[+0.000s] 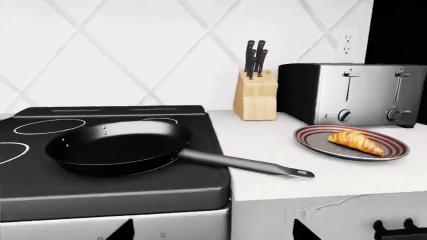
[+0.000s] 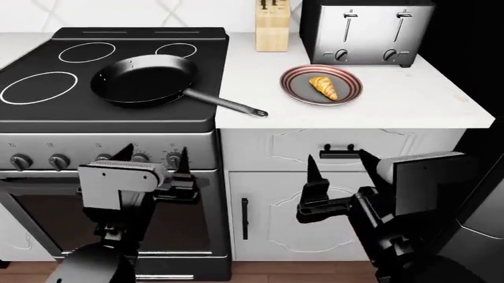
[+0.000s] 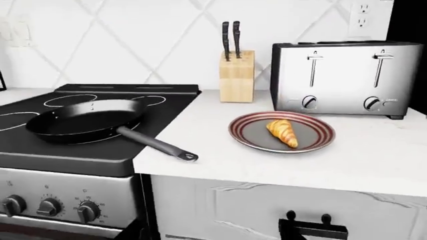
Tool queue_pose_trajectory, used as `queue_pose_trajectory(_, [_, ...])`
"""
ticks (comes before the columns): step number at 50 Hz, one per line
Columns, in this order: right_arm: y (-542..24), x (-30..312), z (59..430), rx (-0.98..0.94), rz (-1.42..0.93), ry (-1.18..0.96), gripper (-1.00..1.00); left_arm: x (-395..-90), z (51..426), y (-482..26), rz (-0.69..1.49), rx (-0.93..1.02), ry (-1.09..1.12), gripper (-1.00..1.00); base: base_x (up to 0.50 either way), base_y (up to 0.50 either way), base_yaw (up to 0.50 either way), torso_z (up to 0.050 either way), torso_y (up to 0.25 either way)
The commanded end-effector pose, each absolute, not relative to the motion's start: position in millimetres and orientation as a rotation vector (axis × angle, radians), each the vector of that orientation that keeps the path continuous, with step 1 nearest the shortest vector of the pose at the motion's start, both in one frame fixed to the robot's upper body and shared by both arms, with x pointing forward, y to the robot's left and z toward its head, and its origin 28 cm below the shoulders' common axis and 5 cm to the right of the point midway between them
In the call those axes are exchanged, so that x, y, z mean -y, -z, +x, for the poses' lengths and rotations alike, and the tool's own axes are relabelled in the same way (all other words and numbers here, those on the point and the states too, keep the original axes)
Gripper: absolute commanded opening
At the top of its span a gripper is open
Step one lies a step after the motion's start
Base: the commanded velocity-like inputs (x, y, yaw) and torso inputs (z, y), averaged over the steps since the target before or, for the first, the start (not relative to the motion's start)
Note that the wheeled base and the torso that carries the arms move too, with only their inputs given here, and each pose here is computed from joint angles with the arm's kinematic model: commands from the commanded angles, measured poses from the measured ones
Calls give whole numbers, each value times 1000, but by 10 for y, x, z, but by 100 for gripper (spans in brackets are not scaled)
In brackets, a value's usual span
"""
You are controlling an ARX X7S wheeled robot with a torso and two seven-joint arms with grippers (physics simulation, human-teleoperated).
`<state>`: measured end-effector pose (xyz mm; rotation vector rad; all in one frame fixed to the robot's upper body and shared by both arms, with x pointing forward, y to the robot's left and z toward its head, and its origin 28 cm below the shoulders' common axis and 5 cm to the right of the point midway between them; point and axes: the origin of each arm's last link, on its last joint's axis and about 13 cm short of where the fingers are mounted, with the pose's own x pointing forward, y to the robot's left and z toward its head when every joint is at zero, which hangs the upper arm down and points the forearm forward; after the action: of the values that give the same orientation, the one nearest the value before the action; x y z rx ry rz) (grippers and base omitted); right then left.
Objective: Pick the croissant and place it on the pan. Then turn on the stove to warm the croissant.
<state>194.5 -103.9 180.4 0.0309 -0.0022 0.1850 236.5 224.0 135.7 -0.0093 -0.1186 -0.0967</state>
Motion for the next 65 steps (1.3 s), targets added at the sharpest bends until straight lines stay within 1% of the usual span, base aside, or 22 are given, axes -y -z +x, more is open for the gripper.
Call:
queue_pose_trajectory(1, [-2248,1109,1549,-76,-244,-263,100,-2293,2412,-1736,-5,150,197,100,0,0,0,0,0])
queue_pose_trajectory(5, [-2367,1128,1467,-87,-282,-260,100,-2327,2448,-1761,18,162,209,100,0,0,0,0,0])
queue_pose_trajectory(10, [-2505,1105,1404,-23,-167,-283,100,-2350,2392,-1721,36,80,210,100,0,0,0,0,0])
queue_pose_trajectory(15, [-2650,1093,1345,-28,-195,-248,100,-2399,2382,-1777,71,40,213,100,0,0,0,0,0])
queue_pose_trajectory(22, [-2856,1146,1339,85,-138,-173,100,-2412,2391,-1797,70,39,222,100,0,0,0,0,0])
queue_pose_trajectory(31, [-2902,1205,1385,49,-102,-169,100,-2374,2401,-1840,61,62,251,100,0,0,0,0,0])
queue_pose_trajectory(38, [-2866,1216,1415,-23,-128,-159,100,-2368,2421,-2005,28,140,256,100,0,0,0,0,0])
queue_pose_trajectory(46, [-2866,1214,1407,-35,-130,-174,100,-2368,2416,-2104,1,171,265,100,0,0,0,0,0])
queue_pose_trajectory(65, [-2895,1198,1441,-15,-123,-201,100,-2363,2434,-2049,7,154,271,100,476,0,0,0,0])
